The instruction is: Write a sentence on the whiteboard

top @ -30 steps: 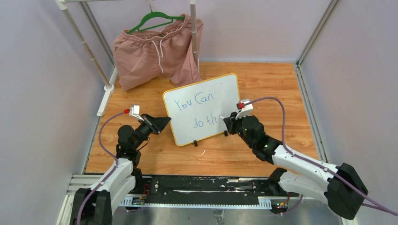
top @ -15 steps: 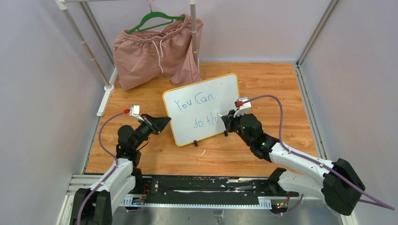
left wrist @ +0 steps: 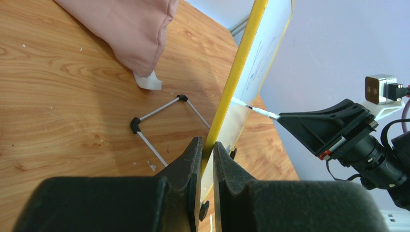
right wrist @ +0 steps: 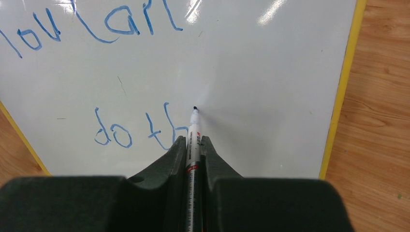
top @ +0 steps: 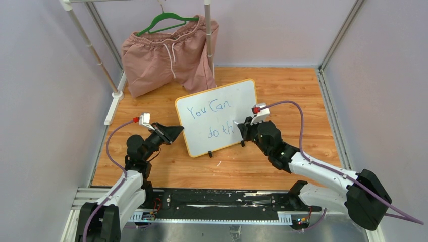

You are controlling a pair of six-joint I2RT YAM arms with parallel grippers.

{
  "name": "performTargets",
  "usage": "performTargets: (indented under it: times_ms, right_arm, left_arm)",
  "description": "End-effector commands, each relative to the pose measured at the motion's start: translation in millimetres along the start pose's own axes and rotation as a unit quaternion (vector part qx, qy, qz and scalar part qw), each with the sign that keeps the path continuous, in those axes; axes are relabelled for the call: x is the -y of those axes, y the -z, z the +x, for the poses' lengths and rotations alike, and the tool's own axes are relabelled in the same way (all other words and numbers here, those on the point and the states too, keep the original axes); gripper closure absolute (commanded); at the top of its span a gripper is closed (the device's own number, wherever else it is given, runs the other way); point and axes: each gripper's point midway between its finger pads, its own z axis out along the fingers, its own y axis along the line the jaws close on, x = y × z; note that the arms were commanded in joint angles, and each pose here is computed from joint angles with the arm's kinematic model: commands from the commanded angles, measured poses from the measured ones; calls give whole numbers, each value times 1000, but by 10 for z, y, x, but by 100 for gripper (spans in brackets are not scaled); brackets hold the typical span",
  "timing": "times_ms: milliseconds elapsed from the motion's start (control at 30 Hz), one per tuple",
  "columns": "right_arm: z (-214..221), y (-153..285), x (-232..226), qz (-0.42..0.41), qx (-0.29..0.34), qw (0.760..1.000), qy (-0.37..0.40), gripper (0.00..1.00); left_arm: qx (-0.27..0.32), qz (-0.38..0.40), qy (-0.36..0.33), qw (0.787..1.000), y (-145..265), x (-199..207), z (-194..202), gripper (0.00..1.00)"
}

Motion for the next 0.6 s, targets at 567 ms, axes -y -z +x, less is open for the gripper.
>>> performTargets:
  times_ms: [567]
  right_arm:
    - [-164,66,32,0,18,1000,-12,100]
  left_arm:
    - [9,24,-7,1000,7,114,-43,100]
